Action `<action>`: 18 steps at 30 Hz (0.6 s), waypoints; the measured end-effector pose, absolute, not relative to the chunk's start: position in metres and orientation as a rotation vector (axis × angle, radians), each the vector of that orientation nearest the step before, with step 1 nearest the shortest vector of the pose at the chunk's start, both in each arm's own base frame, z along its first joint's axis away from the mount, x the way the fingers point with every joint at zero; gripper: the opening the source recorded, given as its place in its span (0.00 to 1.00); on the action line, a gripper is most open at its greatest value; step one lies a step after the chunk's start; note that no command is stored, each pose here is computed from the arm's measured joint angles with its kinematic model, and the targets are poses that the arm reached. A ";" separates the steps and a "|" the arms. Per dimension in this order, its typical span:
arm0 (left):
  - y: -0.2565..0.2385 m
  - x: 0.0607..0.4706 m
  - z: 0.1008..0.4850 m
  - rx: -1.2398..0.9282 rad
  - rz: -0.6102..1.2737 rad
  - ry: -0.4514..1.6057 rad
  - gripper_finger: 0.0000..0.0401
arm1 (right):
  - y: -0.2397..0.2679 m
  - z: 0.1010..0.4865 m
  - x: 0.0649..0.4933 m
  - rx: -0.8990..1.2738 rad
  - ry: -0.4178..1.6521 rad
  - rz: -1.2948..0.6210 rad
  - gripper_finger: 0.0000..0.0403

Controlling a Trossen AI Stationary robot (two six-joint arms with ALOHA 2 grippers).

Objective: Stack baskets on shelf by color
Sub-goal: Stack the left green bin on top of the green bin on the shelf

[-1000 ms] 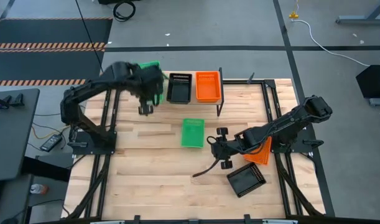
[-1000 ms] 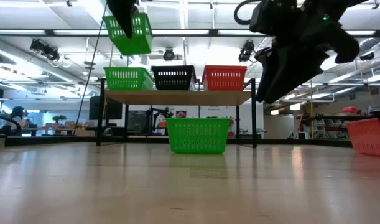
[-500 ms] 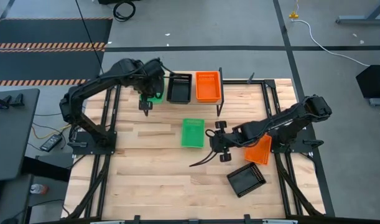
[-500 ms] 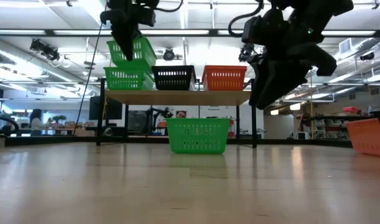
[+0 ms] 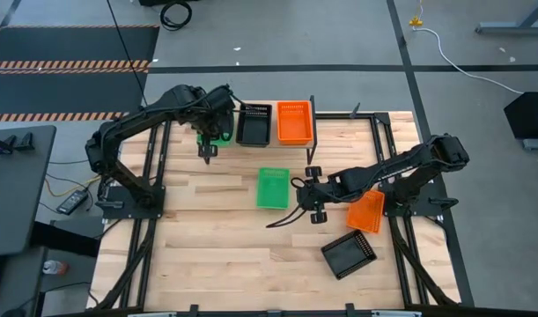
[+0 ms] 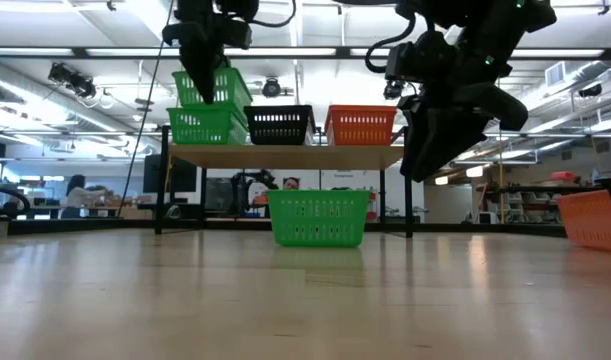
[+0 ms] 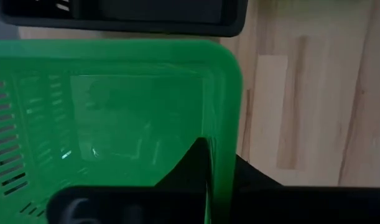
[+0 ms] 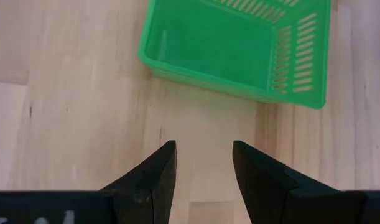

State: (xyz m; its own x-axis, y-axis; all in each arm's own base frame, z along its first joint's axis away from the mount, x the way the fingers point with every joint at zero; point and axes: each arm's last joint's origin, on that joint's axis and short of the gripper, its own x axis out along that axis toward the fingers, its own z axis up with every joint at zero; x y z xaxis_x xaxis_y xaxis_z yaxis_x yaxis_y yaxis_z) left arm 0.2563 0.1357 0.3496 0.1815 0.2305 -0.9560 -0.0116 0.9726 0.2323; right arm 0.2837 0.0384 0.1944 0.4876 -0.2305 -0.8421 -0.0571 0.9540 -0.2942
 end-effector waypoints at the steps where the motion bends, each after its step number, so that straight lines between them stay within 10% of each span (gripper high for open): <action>1: 0.136 0.257 0.348 0.181 0.169 1.387 0.02 | 0.038 0.194 0.284 -0.301 1.062 -0.107 0.41; 18: 0.139 0.263 0.338 0.152 0.158 1.433 0.02 | 0.038 0.193 0.281 -0.299 1.089 -0.110 0.41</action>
